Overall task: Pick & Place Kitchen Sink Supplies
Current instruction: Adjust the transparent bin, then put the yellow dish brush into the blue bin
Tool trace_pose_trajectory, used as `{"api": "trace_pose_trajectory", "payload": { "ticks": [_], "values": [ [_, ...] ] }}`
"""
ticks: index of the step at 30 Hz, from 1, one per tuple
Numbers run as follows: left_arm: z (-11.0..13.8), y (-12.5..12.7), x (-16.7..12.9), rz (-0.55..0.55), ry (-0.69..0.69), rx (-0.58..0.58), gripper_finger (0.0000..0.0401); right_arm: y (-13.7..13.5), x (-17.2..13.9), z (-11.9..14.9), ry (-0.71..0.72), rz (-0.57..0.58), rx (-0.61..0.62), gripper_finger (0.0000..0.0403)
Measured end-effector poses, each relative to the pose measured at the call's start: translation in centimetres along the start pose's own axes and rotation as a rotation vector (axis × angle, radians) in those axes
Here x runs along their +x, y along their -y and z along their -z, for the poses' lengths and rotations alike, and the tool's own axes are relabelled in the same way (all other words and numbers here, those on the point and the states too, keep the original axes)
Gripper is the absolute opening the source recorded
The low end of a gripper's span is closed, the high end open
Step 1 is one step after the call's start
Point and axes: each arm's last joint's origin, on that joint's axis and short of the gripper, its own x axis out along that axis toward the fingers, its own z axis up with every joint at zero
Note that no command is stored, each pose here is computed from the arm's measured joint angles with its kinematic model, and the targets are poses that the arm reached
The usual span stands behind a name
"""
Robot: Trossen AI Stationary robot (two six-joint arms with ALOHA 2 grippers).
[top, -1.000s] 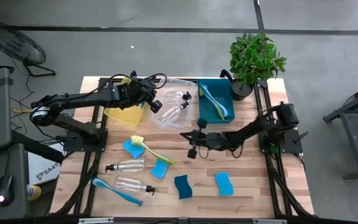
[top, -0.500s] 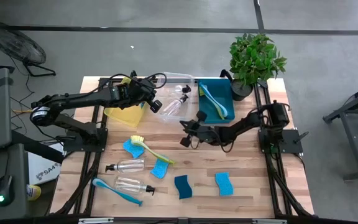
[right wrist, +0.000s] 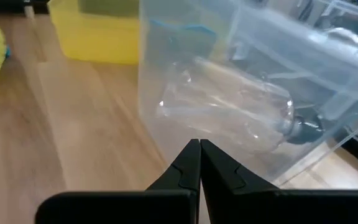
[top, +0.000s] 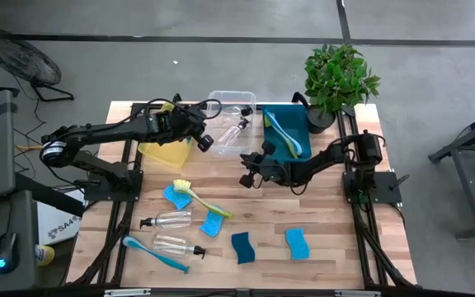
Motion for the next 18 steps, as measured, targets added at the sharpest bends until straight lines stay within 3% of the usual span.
{"api": "trace_pose_trajectory", "payload": {
  "ticks": [9, 18],
  "values": [
    [0.8, 0.1, -0.1, 0.027, -0.084, 0.003, 0.0000, -1.8, -2.1, -0.5, -0.031, -0.063, -0.056, 0.0000],
    [2.7, 2.6, -1.7, 0.038, -0.165, 0.060, 0.0000, -3.2, -6.2, -1.7, -0.118, -0.125, -0.168, 0.0000]
  ]
}}
